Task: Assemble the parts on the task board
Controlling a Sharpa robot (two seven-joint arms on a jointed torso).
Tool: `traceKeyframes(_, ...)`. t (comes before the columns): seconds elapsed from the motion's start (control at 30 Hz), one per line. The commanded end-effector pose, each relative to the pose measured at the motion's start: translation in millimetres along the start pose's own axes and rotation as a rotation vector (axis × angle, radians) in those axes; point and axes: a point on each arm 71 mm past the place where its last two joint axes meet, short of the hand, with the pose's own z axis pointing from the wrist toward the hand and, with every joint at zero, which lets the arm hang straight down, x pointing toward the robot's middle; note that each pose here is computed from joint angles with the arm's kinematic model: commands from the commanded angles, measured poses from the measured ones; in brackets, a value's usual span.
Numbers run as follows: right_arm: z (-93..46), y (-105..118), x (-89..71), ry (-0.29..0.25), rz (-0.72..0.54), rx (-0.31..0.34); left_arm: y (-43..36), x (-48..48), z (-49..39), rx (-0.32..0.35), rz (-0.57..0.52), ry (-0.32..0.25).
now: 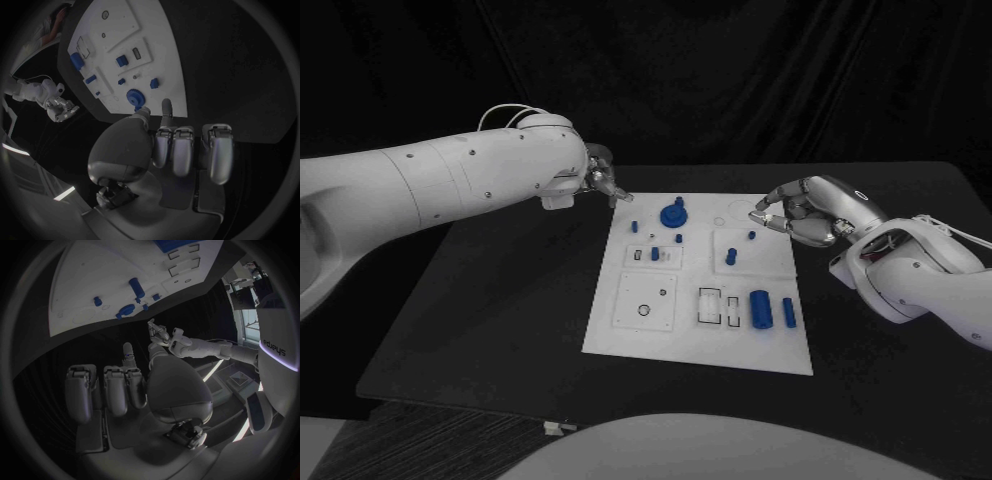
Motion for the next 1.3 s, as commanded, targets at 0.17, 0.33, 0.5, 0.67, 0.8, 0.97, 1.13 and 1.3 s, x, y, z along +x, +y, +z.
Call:
traceKeyframes(0.17,0.2,0.7,-0.6,-0.019,-0.01,-0.014,-11.4,9.1,7.4,0.04,0.017,0.038)
traceKeyframes(0.33,-0.4,0.2,-1.1,-0.022,-0.01,-0.013,-17.2,16.2,10.9,0.05,0.02,0.049)
traceKeyframes(0.5,-0.6,0.0,-1.2,-0.022,-0.011,-0.013,-20.6,21.1,12.9,0.051,0.024,0.061)
traceKeyframes(0.67,-0.3,0.5,-1.1,-0.023,-0.01,-0.016,-23.2,23.5,15.2,0.05,0.022,0.058)
traceKeyframes(0.8,-0.1,0.7,-1.0,-0.023,-0.01,-0.017,-22.7,24.3,16.6,0.046,0.02,0.056)
traceKeyframes(0.97,-0.1,0.3,-1.2,-0.024,-0.011,-0.017,-21.0,25.1,18.0,0.038,0.018,0.057)
traceKeyframes(1.13,0.3,-0.4,-1.3,-0.025,-0.013,-0.016,-20.1,28.1,19.7,0.028,0.017,0.061)
traceKeyframes(1.3,0.6,-1.1,-1.3,-0.025,-0.014,-0.015,-19.8,30.7,21.7,0.019,0.018,0.068)
